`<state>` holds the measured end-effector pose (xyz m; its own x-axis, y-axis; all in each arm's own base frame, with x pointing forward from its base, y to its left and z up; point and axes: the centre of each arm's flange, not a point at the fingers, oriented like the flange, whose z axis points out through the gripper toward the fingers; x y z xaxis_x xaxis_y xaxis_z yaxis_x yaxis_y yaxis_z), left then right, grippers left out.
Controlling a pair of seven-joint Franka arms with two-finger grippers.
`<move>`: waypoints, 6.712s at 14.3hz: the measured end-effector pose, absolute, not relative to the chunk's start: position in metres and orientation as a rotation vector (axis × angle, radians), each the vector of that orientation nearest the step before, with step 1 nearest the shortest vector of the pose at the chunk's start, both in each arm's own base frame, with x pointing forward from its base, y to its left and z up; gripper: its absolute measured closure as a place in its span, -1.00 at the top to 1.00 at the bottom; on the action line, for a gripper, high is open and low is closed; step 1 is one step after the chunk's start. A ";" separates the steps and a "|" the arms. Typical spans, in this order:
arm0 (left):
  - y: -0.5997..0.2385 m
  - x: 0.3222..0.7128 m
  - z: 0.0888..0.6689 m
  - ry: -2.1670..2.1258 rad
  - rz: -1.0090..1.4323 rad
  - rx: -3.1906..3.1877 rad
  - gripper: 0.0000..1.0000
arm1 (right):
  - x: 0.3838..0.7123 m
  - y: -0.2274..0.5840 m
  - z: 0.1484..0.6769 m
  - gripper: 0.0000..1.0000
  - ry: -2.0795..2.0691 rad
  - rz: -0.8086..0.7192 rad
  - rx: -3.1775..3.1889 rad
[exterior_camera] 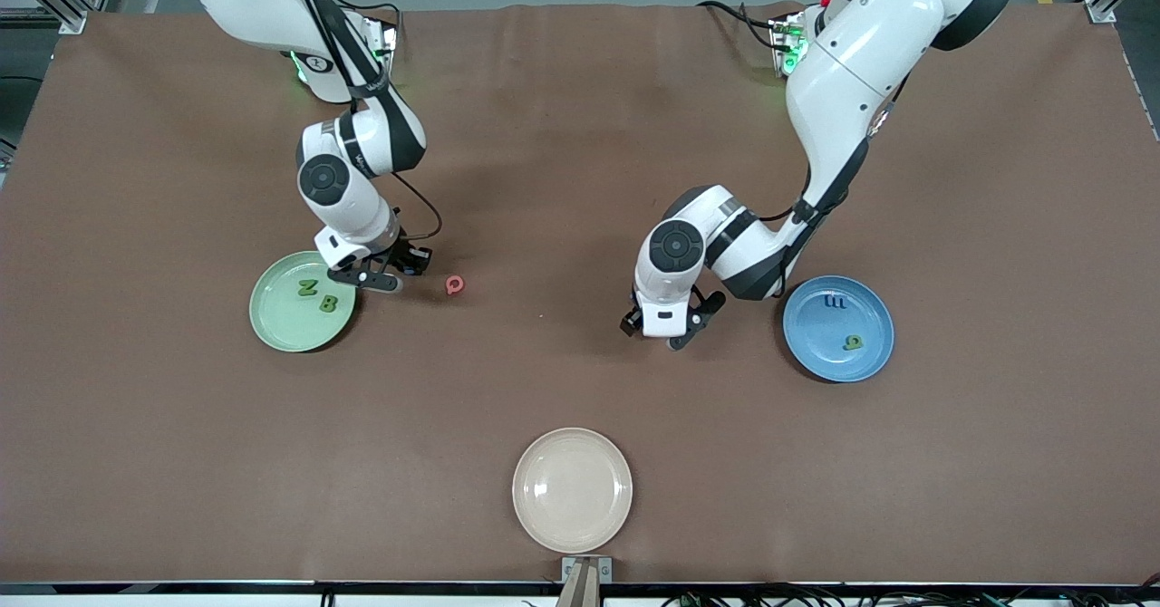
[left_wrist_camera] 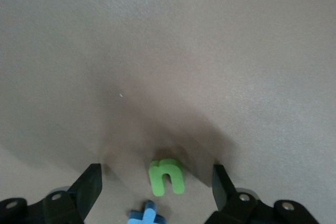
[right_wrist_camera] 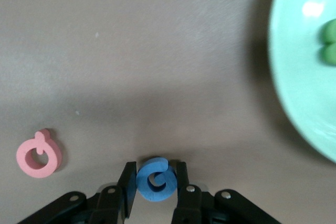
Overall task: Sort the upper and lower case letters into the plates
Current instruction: 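Grasp green n with the left gripper while the right gripper drops G, then place n in the blue plate while the right gripper grasps pink Q, then grasp blue x with the left gripper while the right gripper carries Q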
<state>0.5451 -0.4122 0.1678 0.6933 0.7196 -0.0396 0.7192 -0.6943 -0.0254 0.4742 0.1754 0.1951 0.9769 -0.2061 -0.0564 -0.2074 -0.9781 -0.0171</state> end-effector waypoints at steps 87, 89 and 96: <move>-0.436 0.517 0.192 -0.720 0.111 -3.037 0.79 | 0.594 0.002 0.207 -0.28 0.109 0.249 -3.165; -0.436 0.514 0.188 -0.715 0.120 -3.032 0.46 | 0.593 0.004 0.202 -0.28 0.105 0.260 -3.165; -0.432 0.509 0.179 -0.714 0.128 -3.033 0.00 | 0.592 0.003 0.200 0.12 0.108 0.268 -3.165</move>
<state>0.5094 -0.4324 0.1790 0.8919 0.4460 -0.0745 0.4441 -0.8950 -0.0411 0.5923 0.0033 0.1999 0.9835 -0.0705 -0.1669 -0.0643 -0.9970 0.0422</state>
